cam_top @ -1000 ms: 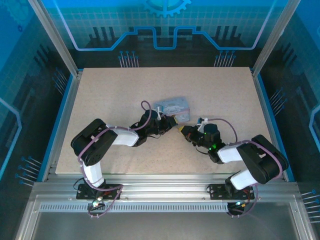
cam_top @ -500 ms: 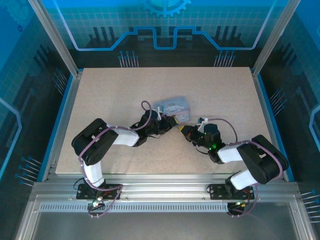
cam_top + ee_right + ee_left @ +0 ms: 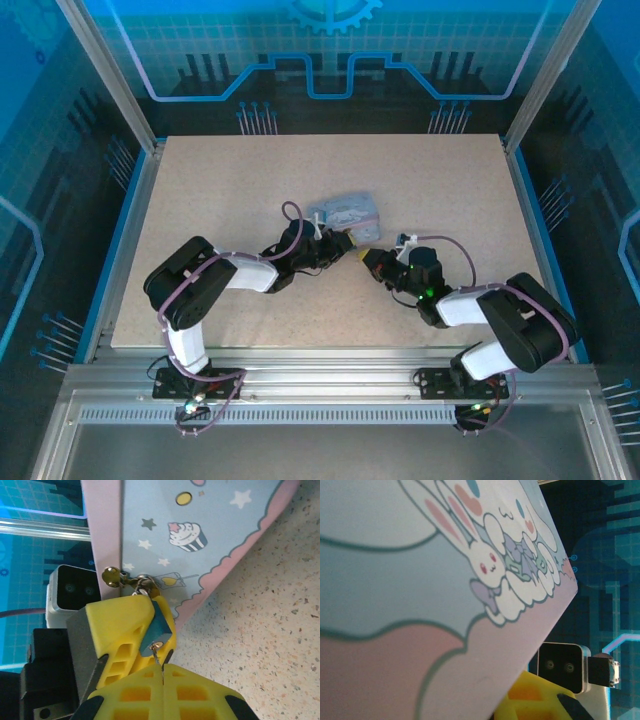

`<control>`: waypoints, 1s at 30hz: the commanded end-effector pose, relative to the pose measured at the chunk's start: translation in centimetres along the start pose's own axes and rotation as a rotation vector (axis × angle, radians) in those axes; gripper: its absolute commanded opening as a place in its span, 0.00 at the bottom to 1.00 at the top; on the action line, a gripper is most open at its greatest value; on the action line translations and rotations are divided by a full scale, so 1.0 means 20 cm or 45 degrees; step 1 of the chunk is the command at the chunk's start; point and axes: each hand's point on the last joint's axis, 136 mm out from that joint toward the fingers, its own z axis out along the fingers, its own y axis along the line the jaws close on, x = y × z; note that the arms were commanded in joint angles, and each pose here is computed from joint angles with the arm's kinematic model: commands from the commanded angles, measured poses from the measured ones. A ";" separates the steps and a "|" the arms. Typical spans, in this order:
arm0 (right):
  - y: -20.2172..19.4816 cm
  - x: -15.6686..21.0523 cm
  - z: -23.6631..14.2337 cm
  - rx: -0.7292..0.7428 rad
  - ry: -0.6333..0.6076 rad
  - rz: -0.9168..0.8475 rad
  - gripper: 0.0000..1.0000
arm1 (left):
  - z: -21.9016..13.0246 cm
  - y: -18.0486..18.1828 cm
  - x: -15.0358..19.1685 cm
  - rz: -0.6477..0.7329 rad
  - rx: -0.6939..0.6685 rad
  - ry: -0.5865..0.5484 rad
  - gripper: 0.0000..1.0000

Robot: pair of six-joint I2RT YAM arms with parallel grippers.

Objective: Unlock a padlock with a key

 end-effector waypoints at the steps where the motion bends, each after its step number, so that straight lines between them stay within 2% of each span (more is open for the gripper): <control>1: 0.01 0.01 -0.02 -0.015 -0.017 -0.010 0.00 | 0.00 -0.05 -0.01 0.001 0.063 0.005 0.00; 30: 0.05 -0.01 0.00 -0.046 -0.030 -0.015 0.00 | 0.01 -0.05 -0.02 -0.022 0.081 0.008 0.00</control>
